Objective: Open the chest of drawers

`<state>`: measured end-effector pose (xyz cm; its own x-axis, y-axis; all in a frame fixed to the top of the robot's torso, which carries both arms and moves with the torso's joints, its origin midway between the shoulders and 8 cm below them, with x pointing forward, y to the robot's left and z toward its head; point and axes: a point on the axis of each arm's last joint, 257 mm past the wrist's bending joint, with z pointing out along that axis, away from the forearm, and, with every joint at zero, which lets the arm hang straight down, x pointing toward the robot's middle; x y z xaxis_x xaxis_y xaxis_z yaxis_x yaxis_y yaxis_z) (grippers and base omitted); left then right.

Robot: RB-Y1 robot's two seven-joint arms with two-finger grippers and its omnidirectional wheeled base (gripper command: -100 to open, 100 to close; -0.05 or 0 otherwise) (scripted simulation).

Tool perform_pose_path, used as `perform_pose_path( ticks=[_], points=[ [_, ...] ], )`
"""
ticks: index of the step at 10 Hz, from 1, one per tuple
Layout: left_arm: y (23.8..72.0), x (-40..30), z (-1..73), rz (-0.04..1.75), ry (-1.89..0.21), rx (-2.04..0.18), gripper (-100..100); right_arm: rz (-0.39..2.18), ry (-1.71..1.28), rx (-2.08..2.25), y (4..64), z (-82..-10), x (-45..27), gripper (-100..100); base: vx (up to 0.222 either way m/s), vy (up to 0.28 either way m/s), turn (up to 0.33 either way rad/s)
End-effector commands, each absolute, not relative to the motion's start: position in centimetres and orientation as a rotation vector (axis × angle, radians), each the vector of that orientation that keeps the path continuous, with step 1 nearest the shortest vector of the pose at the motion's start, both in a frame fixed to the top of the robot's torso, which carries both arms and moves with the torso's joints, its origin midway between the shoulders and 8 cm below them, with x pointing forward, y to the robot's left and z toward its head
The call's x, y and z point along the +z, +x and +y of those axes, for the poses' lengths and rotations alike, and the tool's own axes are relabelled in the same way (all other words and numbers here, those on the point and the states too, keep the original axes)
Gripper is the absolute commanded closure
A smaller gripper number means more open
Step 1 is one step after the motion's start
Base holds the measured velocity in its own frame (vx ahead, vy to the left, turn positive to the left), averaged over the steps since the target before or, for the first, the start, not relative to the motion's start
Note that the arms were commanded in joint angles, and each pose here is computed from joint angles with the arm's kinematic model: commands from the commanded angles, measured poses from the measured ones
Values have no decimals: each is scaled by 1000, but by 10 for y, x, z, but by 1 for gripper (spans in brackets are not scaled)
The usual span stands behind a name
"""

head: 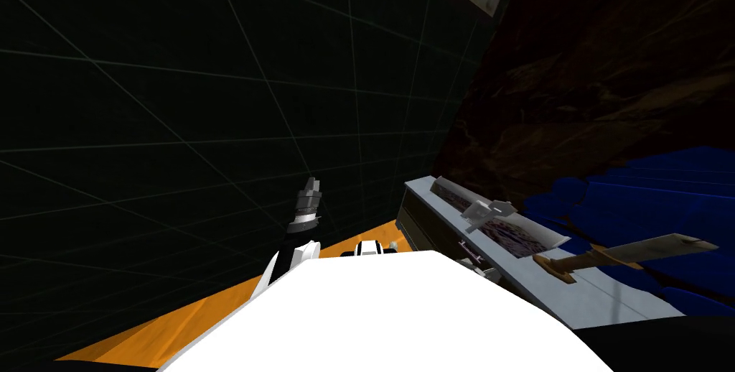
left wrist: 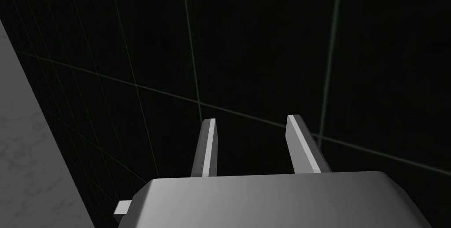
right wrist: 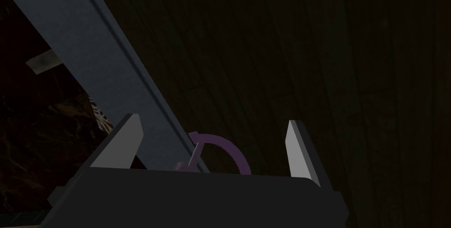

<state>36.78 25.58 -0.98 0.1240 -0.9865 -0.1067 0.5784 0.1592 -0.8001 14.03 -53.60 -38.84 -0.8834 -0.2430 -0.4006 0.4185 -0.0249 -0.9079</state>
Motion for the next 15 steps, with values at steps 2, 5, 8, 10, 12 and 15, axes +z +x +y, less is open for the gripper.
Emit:
perform_pose_path(
  ticks=[2,5,8,10,12,15],
  points=[
    [368,-10,256,747,-686,-1281,0,1751,88,-2041,143,-508,-380,-100,36,-43,19],
    [368,-10,256,747,-686,-1281,0,1751,58,-2052,145,-480,-383,-100,22,-28,1],
    [368,-10,256,747,-686,-1281,0,1769,79,-2055,136,-499,-387,-100,-23,12,137],
    [368,-10,256,747,-686,-1281,0,1769,72,-2058,131,-512,-388,-100,-26,43,113],
    [368,-10,256,747,-686,-1281,0,1806,125,-2067,120,-516,-394,-100,-24,29,87],
    [368,-10,256,747,-686,-1281,0,1829,157,-2082,106,-531,-397,-100,-25,26,134]
  ],
)
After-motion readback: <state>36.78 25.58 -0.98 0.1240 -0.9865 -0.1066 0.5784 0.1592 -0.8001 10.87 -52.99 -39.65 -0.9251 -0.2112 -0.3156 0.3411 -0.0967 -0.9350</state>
